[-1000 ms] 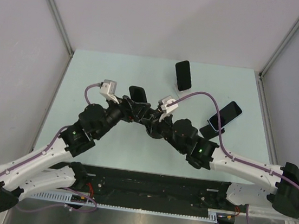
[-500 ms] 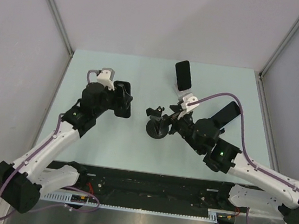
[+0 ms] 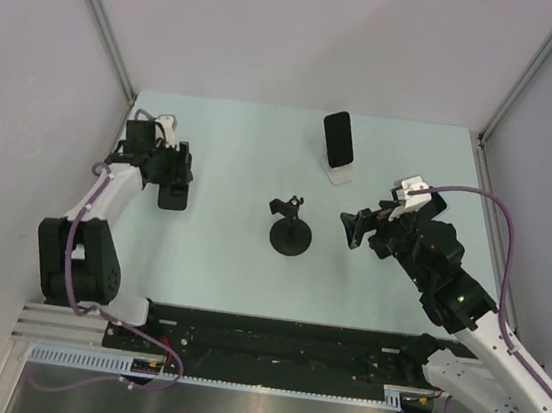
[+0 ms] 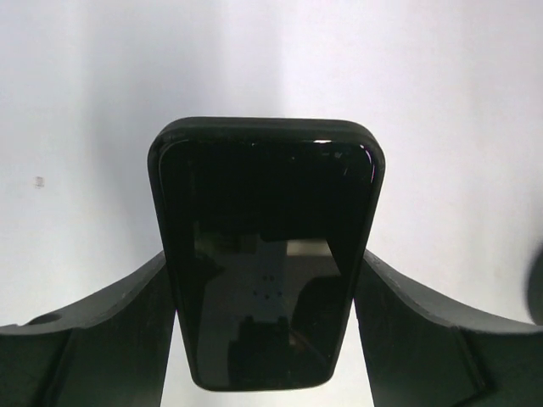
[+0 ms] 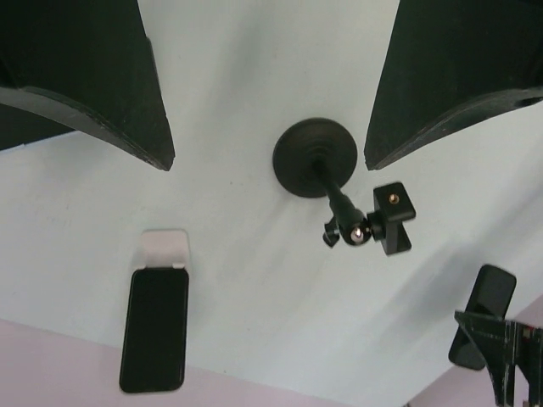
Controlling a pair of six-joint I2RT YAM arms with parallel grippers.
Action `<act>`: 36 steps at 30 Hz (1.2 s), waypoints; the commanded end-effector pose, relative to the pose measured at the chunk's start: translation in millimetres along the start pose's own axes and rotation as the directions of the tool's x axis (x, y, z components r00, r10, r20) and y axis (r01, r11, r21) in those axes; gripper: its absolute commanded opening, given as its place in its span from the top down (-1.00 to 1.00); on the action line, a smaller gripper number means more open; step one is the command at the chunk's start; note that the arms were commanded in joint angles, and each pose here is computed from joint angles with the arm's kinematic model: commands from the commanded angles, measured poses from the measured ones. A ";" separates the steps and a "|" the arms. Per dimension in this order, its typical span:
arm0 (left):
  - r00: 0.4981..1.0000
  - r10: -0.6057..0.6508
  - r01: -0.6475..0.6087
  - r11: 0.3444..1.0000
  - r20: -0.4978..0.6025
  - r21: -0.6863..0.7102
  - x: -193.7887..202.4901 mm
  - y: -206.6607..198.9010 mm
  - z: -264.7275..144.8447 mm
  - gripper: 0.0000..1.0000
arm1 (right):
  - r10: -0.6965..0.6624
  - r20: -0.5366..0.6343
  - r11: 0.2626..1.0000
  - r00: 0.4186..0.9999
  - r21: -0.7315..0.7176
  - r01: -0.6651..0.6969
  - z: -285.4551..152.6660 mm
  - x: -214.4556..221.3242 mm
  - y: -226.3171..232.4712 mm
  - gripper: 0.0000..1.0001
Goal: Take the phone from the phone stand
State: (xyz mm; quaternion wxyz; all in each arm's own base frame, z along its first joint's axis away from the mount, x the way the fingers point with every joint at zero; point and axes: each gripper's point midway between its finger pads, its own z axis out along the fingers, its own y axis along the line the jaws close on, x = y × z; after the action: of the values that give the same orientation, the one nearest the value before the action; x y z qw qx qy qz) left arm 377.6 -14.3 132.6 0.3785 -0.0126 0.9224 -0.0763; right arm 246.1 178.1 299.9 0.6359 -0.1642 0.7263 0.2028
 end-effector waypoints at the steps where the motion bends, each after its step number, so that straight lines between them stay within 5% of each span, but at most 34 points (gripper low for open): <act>1: 0.992 0.114 -0.113 0.993 0.049 -0.020 -41.7 34.5 12.2 0.81 | 0.024 -0.067 0.996 0.997 -0.087 -0.030 -4.4 24.3 3.6 -1.00; 16: 0.983 0.138 -0.147 0.986 -0.125 -0.072 -11.5 141.6 54.7 0.72 | 0.047 -0.091 0.981 0.995 -0.185 -0.063 -2.5 34.1 11.5 -0.99; 29: 0.959 0.167 -0.173 0.985 -0.230 -0.010 24.2 151.4 77.0 0.64 | 0.044 -0.103 0.976 0.994 -0.209 -0.065 -1.5 39.0 15.6 -1.00; 36: 0.952 0.155 -0.159 0.987 -0.263 0.007 37.5 150.9 83.4 0.26 | 0.043 -0.109 0.975 0.993 -0.211 -0.065 1.2 42.5 15.6 -1.00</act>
State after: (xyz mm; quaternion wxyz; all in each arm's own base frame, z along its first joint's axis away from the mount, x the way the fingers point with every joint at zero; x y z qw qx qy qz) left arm 403.9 123.1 22.2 0.2436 0.0135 0.9694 -0.0288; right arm 230.6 190.0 251.3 0.5579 -0.2237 0.7487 0.2796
